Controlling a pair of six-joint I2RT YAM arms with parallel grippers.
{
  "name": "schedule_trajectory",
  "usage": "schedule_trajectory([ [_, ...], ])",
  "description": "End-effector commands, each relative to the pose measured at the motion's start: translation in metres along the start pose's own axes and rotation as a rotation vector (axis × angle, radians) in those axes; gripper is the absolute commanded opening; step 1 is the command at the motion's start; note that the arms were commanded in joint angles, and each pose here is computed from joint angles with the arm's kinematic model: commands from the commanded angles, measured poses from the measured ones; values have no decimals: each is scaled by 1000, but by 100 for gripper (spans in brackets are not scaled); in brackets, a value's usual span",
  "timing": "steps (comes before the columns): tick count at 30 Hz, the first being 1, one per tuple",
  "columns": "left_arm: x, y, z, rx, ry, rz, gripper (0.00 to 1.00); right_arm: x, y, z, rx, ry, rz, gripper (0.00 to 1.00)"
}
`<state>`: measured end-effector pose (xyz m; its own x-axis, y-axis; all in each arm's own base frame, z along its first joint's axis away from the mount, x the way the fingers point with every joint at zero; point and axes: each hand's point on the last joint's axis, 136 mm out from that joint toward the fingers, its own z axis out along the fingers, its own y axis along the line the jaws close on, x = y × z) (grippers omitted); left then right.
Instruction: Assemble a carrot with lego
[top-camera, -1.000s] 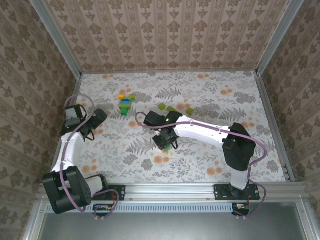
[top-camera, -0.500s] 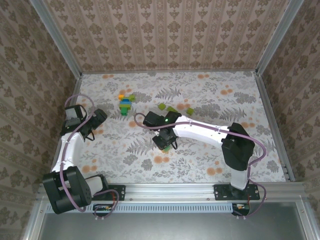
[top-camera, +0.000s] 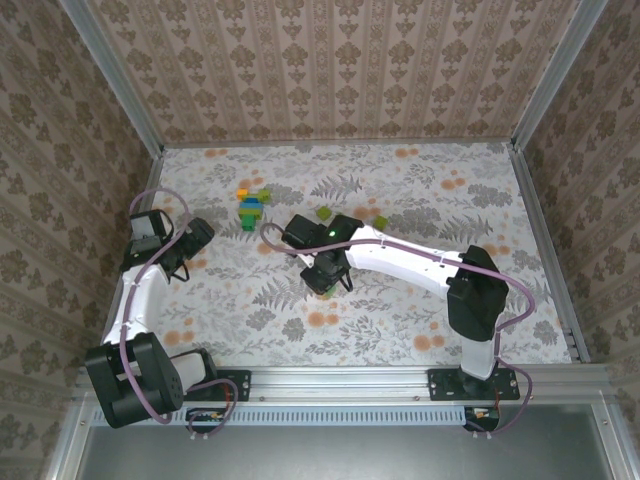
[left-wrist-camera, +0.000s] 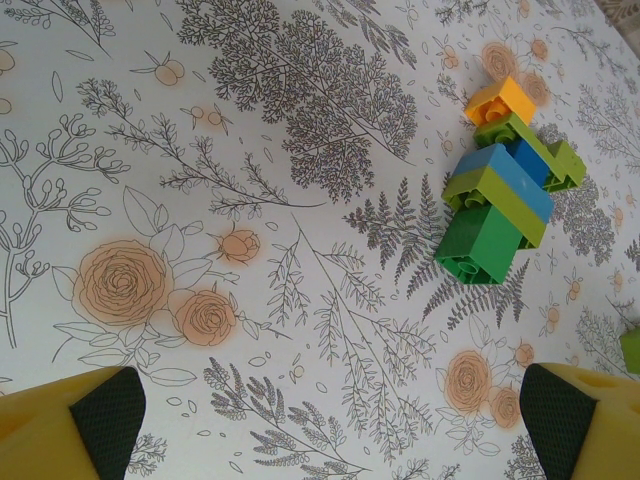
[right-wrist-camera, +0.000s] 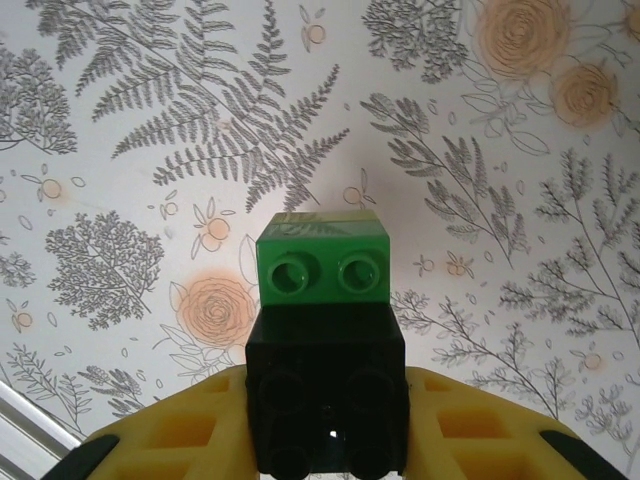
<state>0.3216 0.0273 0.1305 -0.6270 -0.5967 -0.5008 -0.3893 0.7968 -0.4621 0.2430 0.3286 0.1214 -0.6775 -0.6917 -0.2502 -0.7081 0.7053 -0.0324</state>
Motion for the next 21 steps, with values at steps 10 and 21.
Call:
schedule_trajectory([
  [10, -11, -5, -4, -4, -22, 26, 100, 0, 7, 17, -40, 2, -72, 25],
  [21, -11, -5, -3, -5, -20, 26, 100, 6, 7, 29, -31, 46, -76, 28],
])
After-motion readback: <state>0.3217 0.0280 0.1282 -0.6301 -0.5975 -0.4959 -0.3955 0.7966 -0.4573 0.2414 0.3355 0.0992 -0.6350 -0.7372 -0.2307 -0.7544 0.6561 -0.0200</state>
